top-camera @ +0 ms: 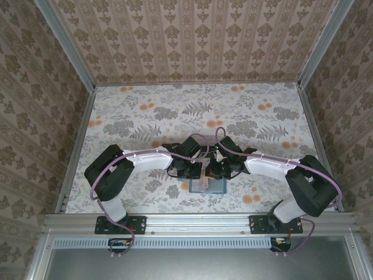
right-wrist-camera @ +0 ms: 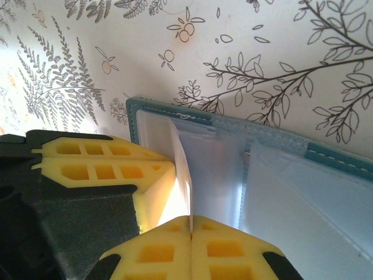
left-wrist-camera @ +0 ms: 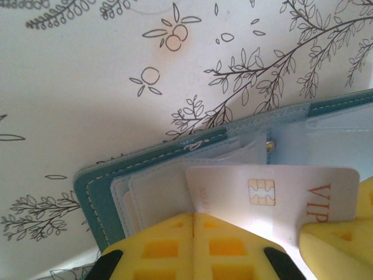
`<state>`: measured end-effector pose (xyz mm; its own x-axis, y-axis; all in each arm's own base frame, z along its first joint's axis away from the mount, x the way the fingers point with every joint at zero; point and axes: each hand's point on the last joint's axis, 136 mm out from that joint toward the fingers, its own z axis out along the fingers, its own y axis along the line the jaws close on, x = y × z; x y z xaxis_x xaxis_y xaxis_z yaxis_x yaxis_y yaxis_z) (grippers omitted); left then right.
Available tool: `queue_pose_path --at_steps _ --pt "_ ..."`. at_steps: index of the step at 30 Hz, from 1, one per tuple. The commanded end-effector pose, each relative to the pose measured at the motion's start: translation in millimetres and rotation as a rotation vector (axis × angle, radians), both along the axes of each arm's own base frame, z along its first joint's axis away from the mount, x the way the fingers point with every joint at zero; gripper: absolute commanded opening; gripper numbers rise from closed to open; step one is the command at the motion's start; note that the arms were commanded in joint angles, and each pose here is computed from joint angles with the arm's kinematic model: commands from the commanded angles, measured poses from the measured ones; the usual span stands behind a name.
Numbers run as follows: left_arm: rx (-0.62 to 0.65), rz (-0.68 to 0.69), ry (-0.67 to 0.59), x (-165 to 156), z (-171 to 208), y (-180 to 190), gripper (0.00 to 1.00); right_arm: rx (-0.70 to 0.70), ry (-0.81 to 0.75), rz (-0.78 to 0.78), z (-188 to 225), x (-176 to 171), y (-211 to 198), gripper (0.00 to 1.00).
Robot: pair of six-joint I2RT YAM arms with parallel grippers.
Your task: Take the credit cards out of the card holder
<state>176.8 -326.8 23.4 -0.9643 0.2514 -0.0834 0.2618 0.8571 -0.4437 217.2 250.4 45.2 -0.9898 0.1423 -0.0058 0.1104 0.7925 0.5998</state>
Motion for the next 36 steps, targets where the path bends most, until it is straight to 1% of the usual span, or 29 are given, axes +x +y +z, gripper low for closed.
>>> queue_pose_path --at_steps 1,6,10,18,22,25,28,30,36 --pt "0.154 -0.02 0.028 -15 -20 33 0.0 -0.1 0.001 -0.006 -3 -6 -20 0.03" --pt "0.151 -0.018 0.029 -17 -19 35 0.0 -0.193 -0.009 0.008 -3 -7 -35 0.03" --pt "0.148 -0.012 0.026 -18 -16 37 0.0 -0.224 -0.011 0.012 -2 -8 -40 0.02" --pt "0.149 -0.006 0.018 -19 -11 41 0.0 -0.25 -0.025 0.03 4 -6 -43 0.02" --pt "0.147 -0.003 0.014 -18 -9 41 0.0 -0.233 -0.043 0.043 10 -2 -38 0.02" --pt "0.15 -0.005 0.009 -17 -7 40 0.0 -0.244 -0.037 0.057 14 -5 -40 0.02" --pt "0.15 -0.005 0.002 -16 -3 41 0.0 -0.242 -0.068 0.099 22 -3 -38 0.01" --pt "0.149 -0.003 -0.004 -16 0 42 0.0 -0.241 -0.097 0.154 28 -2 -36 0.01" --pt "0.148 0.015 -0.024 -13 8 49 0.01 -0.262 -0.246 0.331 46 5 -35 0.0"
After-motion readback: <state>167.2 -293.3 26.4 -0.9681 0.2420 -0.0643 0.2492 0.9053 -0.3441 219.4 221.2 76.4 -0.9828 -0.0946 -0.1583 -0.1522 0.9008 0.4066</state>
